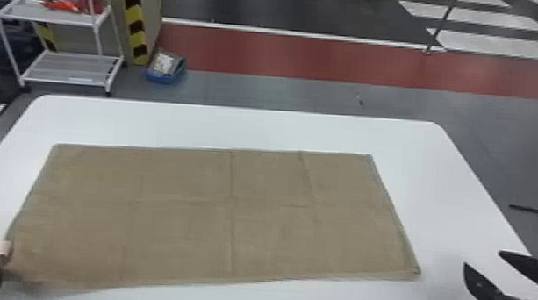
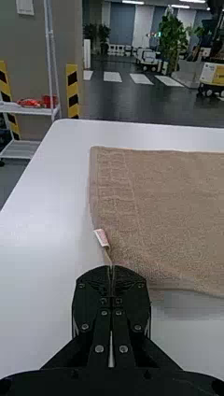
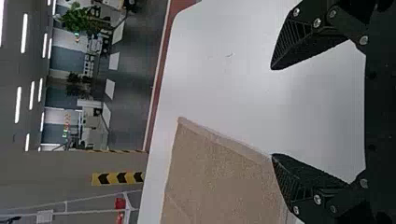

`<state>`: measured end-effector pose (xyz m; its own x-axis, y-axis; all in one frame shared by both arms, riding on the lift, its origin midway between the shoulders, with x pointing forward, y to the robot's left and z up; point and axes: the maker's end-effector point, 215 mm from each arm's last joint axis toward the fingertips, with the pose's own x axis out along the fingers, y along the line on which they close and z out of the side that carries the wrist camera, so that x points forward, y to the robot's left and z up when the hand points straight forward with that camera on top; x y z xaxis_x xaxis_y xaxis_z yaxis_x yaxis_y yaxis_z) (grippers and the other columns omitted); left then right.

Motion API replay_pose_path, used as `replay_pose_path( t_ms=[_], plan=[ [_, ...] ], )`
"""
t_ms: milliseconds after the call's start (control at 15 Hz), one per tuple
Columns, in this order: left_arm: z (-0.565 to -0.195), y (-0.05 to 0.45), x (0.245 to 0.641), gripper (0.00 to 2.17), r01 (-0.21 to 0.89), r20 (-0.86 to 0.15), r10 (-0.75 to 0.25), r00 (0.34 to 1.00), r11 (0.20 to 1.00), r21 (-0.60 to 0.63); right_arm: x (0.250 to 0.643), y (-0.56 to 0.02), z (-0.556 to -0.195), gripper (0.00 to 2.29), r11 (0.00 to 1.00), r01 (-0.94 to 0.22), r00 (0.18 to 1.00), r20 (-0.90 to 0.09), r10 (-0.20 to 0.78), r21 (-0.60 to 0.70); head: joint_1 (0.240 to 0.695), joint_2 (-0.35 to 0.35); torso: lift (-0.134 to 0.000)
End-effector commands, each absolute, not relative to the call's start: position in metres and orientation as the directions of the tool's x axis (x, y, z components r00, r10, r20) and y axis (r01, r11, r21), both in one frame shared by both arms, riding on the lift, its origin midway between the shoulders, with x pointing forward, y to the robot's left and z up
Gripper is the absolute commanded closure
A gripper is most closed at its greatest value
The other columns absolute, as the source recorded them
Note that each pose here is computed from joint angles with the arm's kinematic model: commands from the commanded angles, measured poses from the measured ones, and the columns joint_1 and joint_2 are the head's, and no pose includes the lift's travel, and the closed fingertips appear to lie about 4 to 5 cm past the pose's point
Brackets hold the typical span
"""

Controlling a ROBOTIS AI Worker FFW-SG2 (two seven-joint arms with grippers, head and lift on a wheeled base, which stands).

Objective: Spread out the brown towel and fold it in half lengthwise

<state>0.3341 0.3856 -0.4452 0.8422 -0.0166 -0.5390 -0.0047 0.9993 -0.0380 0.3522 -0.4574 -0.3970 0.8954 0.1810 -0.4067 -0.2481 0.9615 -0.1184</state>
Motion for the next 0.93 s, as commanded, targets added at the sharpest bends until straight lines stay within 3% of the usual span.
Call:
replay_pose_path(
  t_ms=[0,200,400,867],
  plan=[
    [-0.435,0.381,0.341,1.53,-0.001,-0.519,-0.021,0.855,0.999,-0.042,0.355,-0.447,-0.391,0.28,0.939,-0.294,0.898,-0.388,0.208,-0.176,0.695,-0.122,-0.123],
    [-0.429,0.373,0.351,1.53,0.005,-0.501,-0.025,0.865,0.999,-0.041,0.356,-0.43,-0.401,0.47,0.899,-0.382,0.877,-0.392,0.279,-0.215,0.695,-0.108,-0.123],
    [-0.427,0.367,0.359,1.53,0.016,-0.489,-0.032,0.872,0.999,-0.038,0.355,-0.408,-0.425,0.47,0.825,-0.499,0.827,-0.432,0.361,-0.265,0.695,-0.081,-0.123],
    [-0.427,0.361,0.362,1.53,0.027,-0.487,-0.042,0.872,0.999,-0.039,0.364,-0.394,-0.462,0.47,0.79,-0.569,0.77,-0.485,0.415,-0.227,0.695,-0.065,-0.123]
  ],
)
